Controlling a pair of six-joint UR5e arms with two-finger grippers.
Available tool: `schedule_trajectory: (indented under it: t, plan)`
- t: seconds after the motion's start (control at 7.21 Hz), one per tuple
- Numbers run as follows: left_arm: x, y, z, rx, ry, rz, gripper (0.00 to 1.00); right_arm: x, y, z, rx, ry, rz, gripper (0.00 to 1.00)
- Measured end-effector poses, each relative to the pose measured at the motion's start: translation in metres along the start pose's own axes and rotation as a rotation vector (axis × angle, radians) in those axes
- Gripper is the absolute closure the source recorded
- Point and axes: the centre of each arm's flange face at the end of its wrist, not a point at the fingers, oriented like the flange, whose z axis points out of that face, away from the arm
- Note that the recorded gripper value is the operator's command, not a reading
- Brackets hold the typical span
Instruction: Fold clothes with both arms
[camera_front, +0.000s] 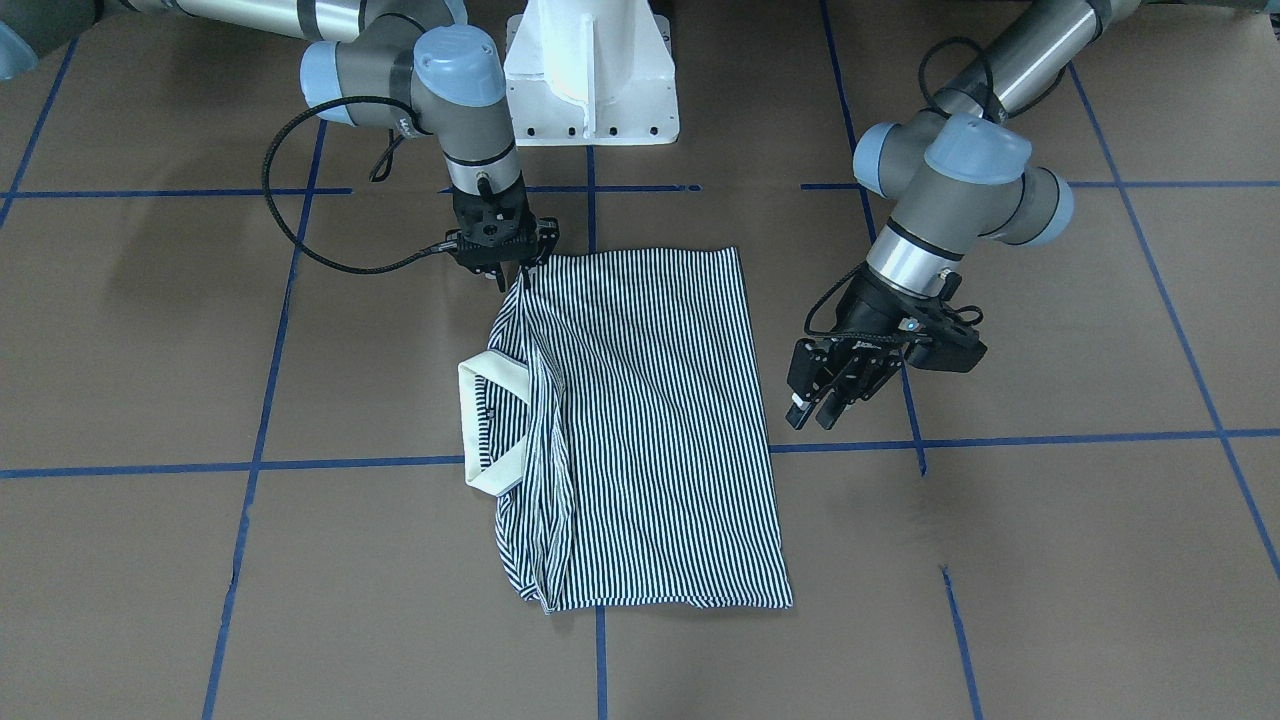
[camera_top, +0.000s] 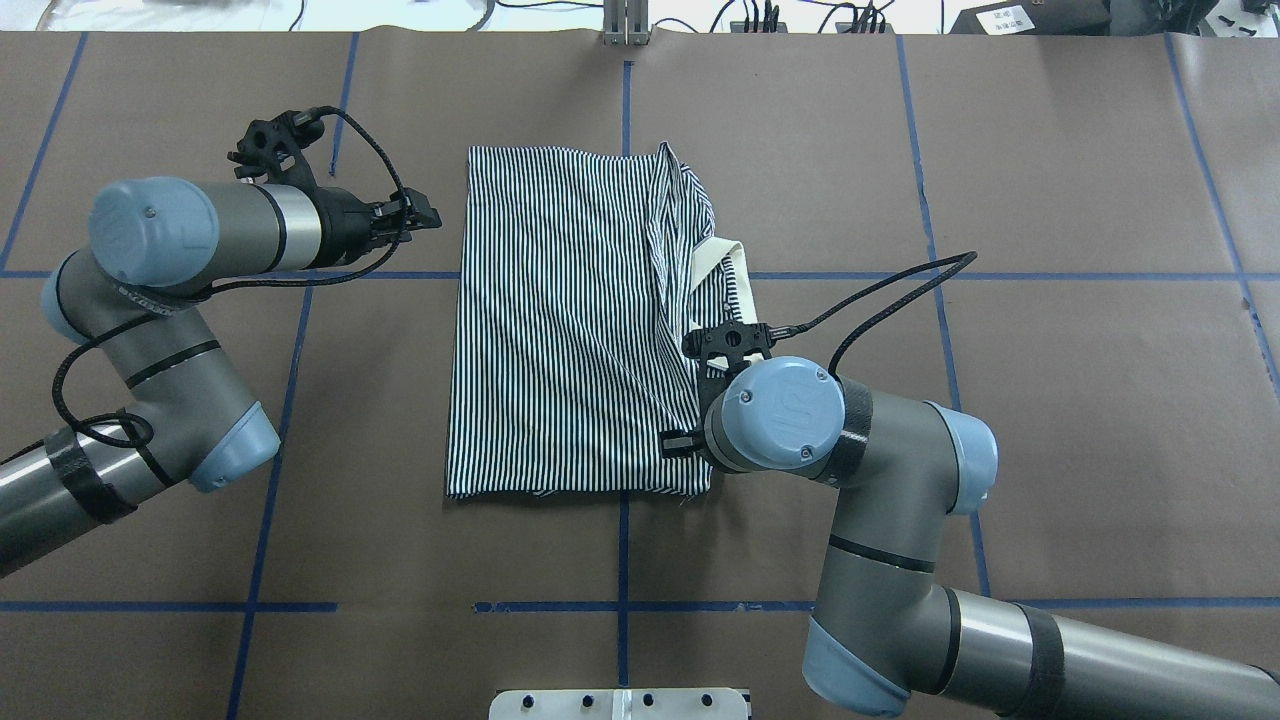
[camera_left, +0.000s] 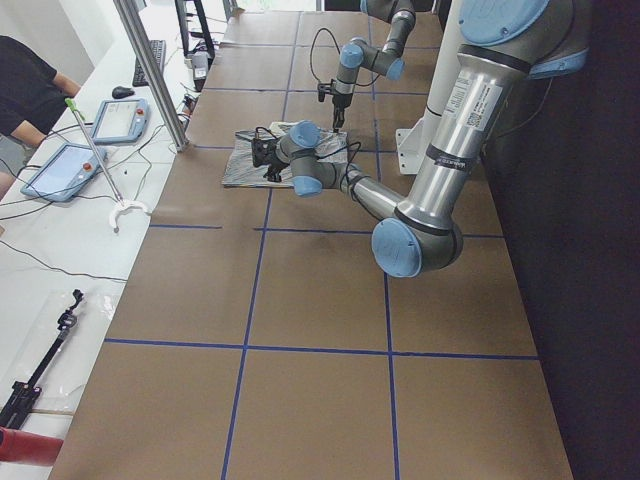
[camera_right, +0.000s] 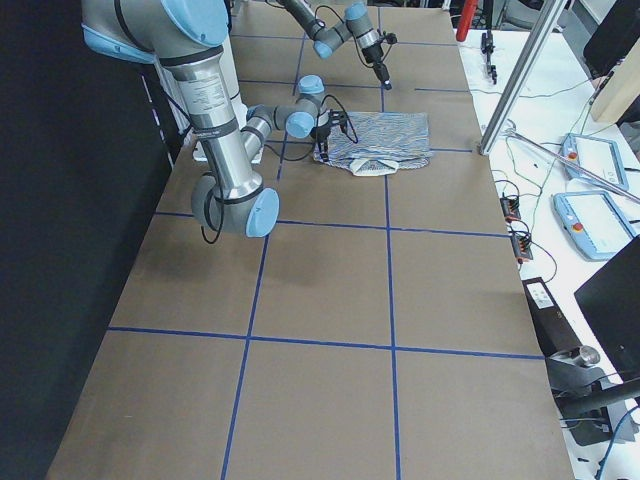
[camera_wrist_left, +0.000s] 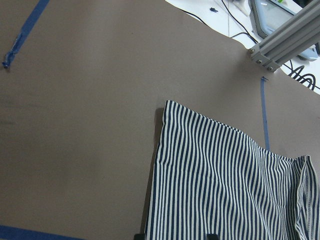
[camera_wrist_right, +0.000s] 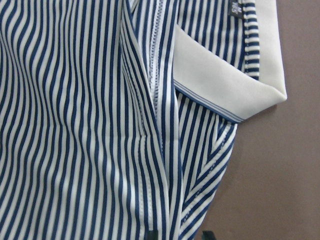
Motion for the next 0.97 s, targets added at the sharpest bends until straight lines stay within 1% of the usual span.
schedule_trajectory:
  t: [0.14, 0.28, 0.42, 0.56, 0.69, 0.97]
  plan:
    - [0.001, 0.000, -0.001, 0.000, 0.001, 0.000, 0.49, -0.002, 0.000, -0.001, 0.005, -0.001, 0.044, 0.46]
    - [0.001, 0.000, -0.001, 0.000, 0.001, 0.000, 0.49, -0.005, 0.001, -0.002, 0.009, -0.005, 0.139, 0.42]
    - [0.000, 0.000, -0.001, -0.001, 0.000, 0.000, 0.49, -0.008, 0.002, -0.004, 0.010, -0.012, 0.257, 0.39]
    - [0.000, 0.000, 0.000, -0.001, 0.000, 0.000, 0.49, -0.010, 0.003, -0.007, 0.010, -0.020, 0.364, 0.38]
    - [0.000, 0.000, 0.000, -0.001, -0.001, 0.000, 0.49, -0.012, 0.004, -0.008, 0.008, -0.024, 0.436, 0.38]
    - [-0.001, 0.000, 0.000, -0.001, -0.001, 0.000, 0.49, -0.015, 0.005, -0.007, 0.004, -0.024, 0.529, 0.33]
